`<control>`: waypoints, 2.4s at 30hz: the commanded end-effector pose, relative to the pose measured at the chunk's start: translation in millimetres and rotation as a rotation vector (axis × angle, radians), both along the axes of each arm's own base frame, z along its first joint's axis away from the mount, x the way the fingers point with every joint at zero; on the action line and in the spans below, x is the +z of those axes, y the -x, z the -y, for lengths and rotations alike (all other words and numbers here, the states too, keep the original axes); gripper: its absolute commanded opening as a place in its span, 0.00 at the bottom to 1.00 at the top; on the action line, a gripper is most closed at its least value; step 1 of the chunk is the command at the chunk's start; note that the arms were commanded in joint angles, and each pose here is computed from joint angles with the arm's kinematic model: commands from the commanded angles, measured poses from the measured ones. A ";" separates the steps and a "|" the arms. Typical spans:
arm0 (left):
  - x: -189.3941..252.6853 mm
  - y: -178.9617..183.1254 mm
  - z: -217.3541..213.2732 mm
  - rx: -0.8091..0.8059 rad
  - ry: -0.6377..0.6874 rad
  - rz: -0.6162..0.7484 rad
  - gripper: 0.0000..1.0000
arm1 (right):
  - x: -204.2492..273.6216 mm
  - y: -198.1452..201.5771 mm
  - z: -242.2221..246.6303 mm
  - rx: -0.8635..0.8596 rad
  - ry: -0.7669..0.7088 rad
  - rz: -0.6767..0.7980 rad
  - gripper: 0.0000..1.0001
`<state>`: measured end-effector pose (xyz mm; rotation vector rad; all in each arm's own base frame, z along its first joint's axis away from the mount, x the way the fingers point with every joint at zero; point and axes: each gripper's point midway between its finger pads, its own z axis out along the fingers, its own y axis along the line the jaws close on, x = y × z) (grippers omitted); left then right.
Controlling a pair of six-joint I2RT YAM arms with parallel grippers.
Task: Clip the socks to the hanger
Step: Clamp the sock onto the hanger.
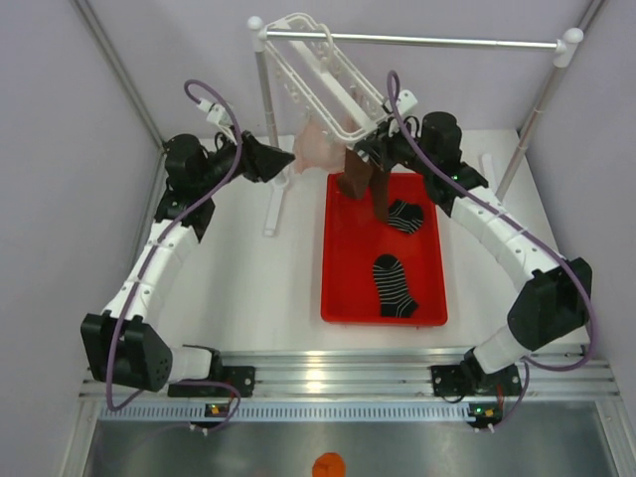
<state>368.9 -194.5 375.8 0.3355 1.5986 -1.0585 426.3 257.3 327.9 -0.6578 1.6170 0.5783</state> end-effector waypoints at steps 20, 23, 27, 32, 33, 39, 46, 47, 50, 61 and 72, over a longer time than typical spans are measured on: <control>27.3 -2.3 80.2 -0.300 -0.284 0.660 0.60 | 38.4 1.6 21.1 0.012 -0.016 0.107 0.00; 24.6 -9.7 82.4 -0.289 -0.292 0.664 0.59 | 38.9 3.5 19.4 0.028 -0.019 0.105 0.00; 23.5 -17.5 83.1 -0.261 -0.307 0.683 0.59 | 38.6 5.5 17.4 0.043 -0.022 0.103 0.00; 21.4 -24.5 80.0 -0.225 -0.338 0.705 0.57 | 36.5 5.3 16.9 0.049 -0.021 0.099 0.00; 21.6 -27.9 78.6 -0.207 -0.344 0.704 0.56 | 35.8 5.7 16.5 0.052 -0.020 0.098 0.00; 19.6 -33.9 79.0 -0.197 -0.352 0.706 0.56 | 35.8 6.3 16.6 0.060 -0.020 0.098 0.00; 24.3 -38.7 82.5 -0.198 -0.334 0.698 0.55 | 28.6 4.5 20.4 0.053 -0.008 0.070 0.00; 25.7 -38.1 82.4 -0.198 -0.331 0.698 0.55 | 29.3 3.2 22.8 0.043 -0.007 0.072 0.00; 27.2 -33.9 81.6 -0.204 -0.329 0.692 0.55 | 29.5 -5.2 33.5 0.001 -0.005 0.073 0.00; 22.5 -20.1 63.1 -0.146 -0.299 0.566 0.57 | 33.8 -49.1 75.1 -0.114 -0.005 0.091 0.00; 19.9 -35.6 30.0 0.000 -0.269 0.453 0.58 | 49.1 -86.8 93.0 -0.235 0.010 0.179 0.00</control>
